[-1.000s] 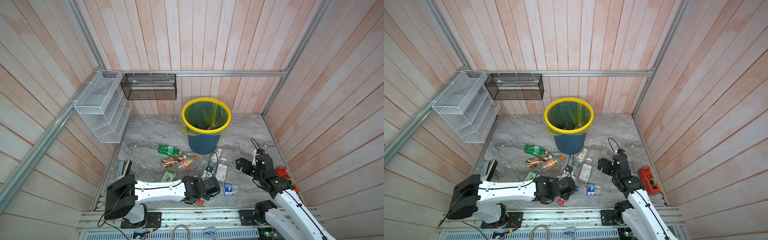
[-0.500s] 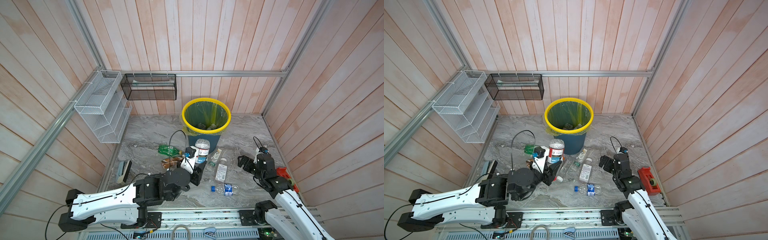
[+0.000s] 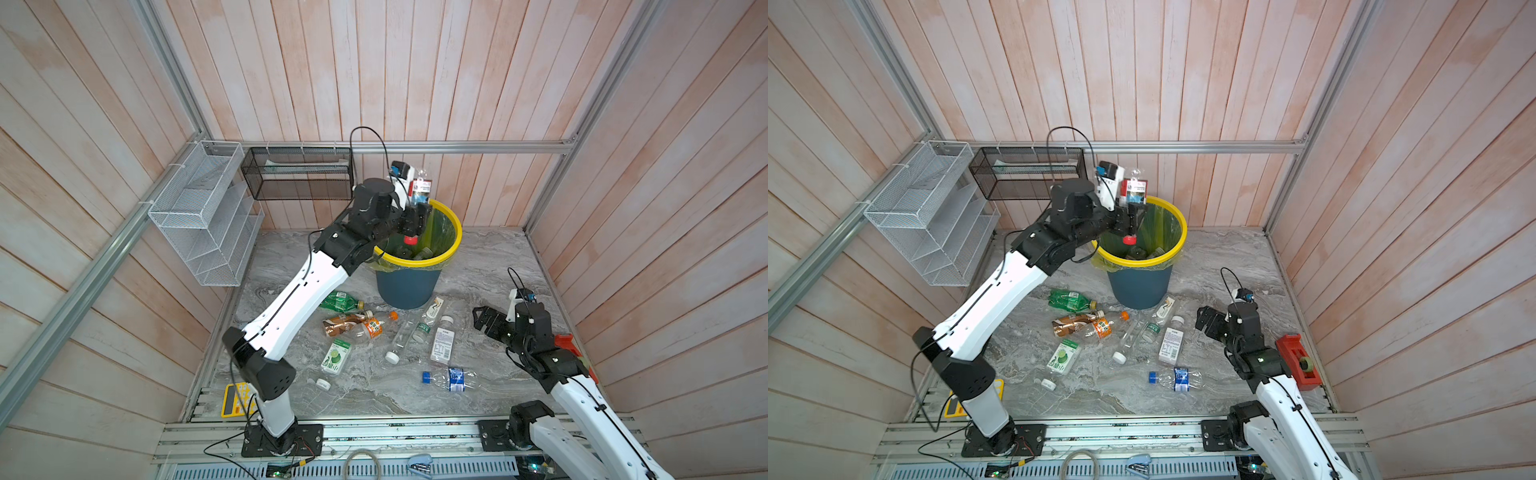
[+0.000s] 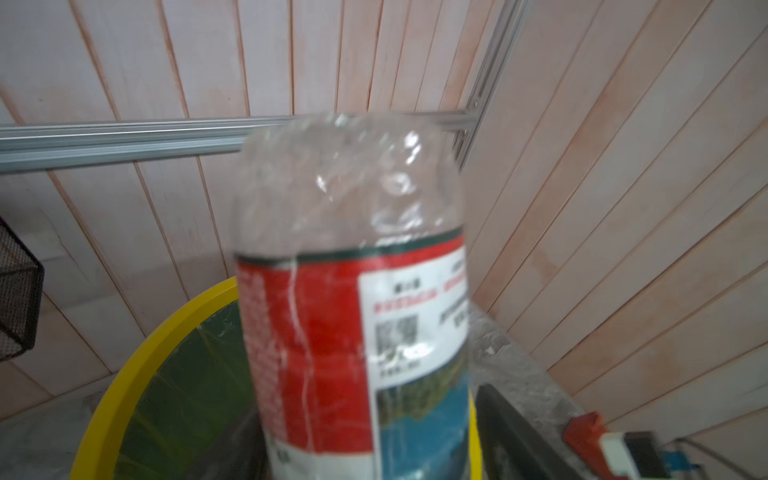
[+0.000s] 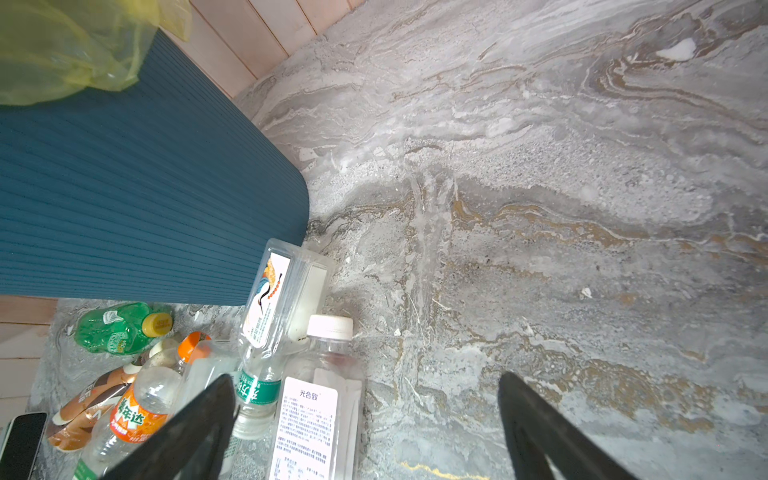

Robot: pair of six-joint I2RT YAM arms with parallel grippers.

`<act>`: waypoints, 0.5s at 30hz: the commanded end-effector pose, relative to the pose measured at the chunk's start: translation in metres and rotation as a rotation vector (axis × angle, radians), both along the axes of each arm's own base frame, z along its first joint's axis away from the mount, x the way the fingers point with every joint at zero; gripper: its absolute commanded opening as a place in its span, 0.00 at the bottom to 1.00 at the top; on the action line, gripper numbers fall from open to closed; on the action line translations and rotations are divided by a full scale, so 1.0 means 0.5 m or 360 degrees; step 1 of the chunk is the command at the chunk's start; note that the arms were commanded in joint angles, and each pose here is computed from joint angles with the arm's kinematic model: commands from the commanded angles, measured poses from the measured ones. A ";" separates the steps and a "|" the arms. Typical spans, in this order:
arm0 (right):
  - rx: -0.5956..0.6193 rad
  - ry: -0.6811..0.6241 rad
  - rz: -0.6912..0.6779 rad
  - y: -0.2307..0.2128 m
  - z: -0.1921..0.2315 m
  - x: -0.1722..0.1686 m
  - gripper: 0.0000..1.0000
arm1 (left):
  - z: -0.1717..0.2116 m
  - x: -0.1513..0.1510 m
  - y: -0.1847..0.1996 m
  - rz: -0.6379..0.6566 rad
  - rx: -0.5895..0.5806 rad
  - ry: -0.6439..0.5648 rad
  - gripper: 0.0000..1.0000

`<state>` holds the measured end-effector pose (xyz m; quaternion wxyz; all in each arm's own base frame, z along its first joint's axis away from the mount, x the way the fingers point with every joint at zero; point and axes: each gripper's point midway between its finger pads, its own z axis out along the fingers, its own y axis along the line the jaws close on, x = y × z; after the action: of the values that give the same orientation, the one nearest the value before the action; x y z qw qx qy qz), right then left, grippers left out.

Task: Throw the plastic bottles in the bin
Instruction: 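Carry the red-labeled bottle over the bin and open the left gripper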

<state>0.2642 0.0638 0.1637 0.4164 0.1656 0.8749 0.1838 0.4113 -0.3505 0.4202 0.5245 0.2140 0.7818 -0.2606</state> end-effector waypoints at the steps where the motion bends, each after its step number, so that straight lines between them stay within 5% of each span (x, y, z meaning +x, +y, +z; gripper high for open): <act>1: -0.0018 -0.0048 -0.0020 -0.009 0.036 -0.003 0.99 | -0.005 -0.049 0.011 -0.0095 0.0075 0.0125 1.00; 8: 0.0005 -0.0032 -0.0041 -0.012 0.041 -0.010 0.99 | 0.092 -0.099 0.064 0.0001 -0.0010 -0.0141 1.00; 15: 0.0058 -0.0022 -0.0049 -0.009 0.042 -0.020 0.97 | 0.060 -0.171 0.143 0.0129 -0.0006 -0.0210 1.00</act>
<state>0.2569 0.0614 0.1753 0.4190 0.1746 0.8709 0.1884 0.3226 -0.2923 0.4686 0.5765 0.2144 0.7465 -0.2537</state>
